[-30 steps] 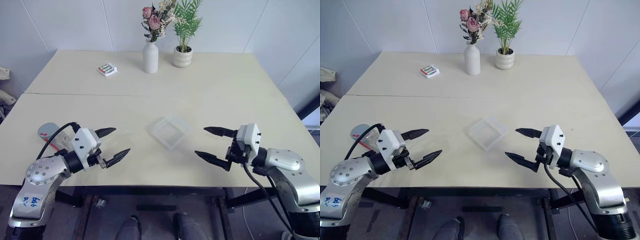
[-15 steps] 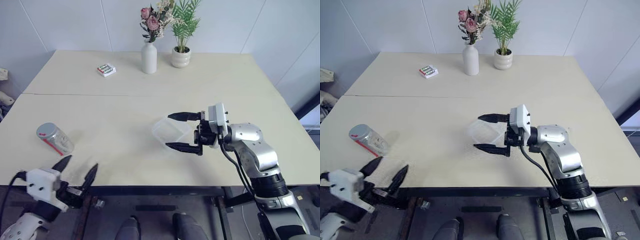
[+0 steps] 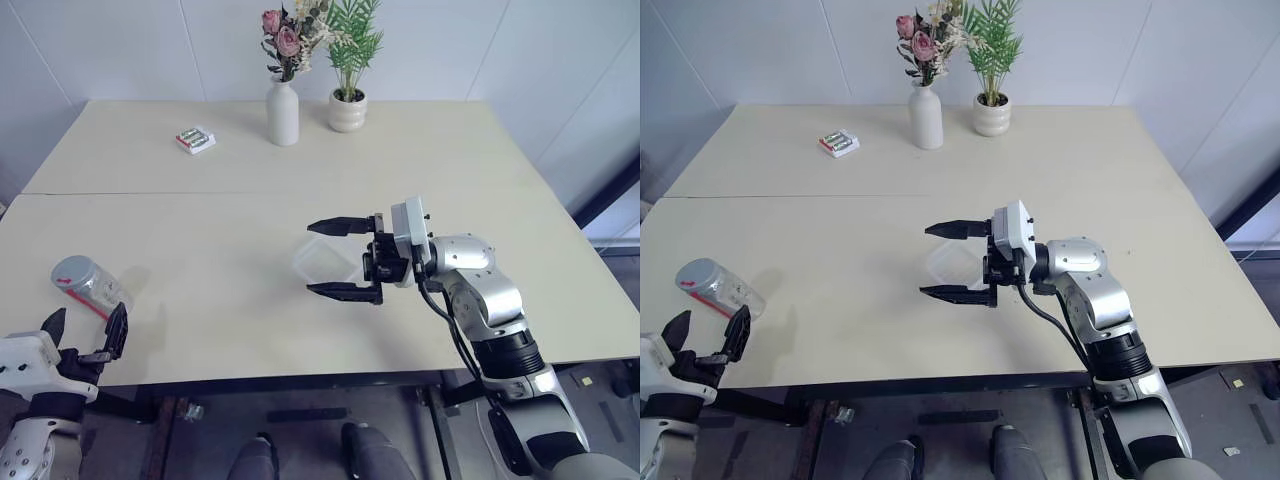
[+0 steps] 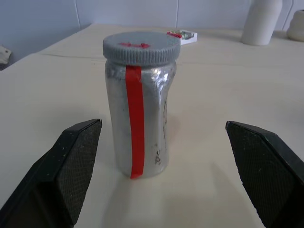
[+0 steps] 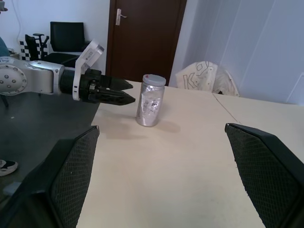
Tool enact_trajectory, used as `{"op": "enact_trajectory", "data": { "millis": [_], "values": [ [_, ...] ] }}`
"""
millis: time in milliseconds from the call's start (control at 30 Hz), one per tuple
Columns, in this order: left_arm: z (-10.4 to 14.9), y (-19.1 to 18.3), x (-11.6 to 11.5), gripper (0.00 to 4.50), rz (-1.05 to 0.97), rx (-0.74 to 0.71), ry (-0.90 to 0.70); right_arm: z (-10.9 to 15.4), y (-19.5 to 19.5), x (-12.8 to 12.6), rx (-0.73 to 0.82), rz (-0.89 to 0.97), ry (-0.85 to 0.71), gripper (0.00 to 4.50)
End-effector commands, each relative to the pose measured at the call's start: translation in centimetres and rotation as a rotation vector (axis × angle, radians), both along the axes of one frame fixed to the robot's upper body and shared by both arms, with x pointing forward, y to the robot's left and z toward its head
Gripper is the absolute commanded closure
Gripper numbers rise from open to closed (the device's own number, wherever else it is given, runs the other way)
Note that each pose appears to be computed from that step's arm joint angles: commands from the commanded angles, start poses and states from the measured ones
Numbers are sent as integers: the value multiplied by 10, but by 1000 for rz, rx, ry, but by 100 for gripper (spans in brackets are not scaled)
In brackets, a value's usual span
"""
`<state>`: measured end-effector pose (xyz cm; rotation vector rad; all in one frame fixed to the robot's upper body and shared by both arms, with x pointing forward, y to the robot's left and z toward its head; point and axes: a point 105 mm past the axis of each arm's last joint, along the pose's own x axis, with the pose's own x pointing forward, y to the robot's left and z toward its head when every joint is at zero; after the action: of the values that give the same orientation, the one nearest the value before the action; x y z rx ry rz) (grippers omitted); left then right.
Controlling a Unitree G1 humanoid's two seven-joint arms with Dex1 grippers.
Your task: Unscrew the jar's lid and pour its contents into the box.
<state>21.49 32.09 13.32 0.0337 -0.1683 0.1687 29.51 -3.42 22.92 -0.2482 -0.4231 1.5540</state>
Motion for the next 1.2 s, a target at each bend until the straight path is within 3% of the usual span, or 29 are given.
{"op": "enact_trajectory", "data": {
  "millis": [33, 633, 1200],
  "values": [
    [10, 5, 0, 5, 13, 48, -24, 11, 1, -3, 25, -1, -54, 0],
    [23, 16, 24, 5, -8, 85, -39, 12, -4, 0, 45, -71, -58, 0],
    [15, 26, -5, 5, 36, 92, 9, 9, -3, -1, 60, -83, -46, 0]
  ]
}}
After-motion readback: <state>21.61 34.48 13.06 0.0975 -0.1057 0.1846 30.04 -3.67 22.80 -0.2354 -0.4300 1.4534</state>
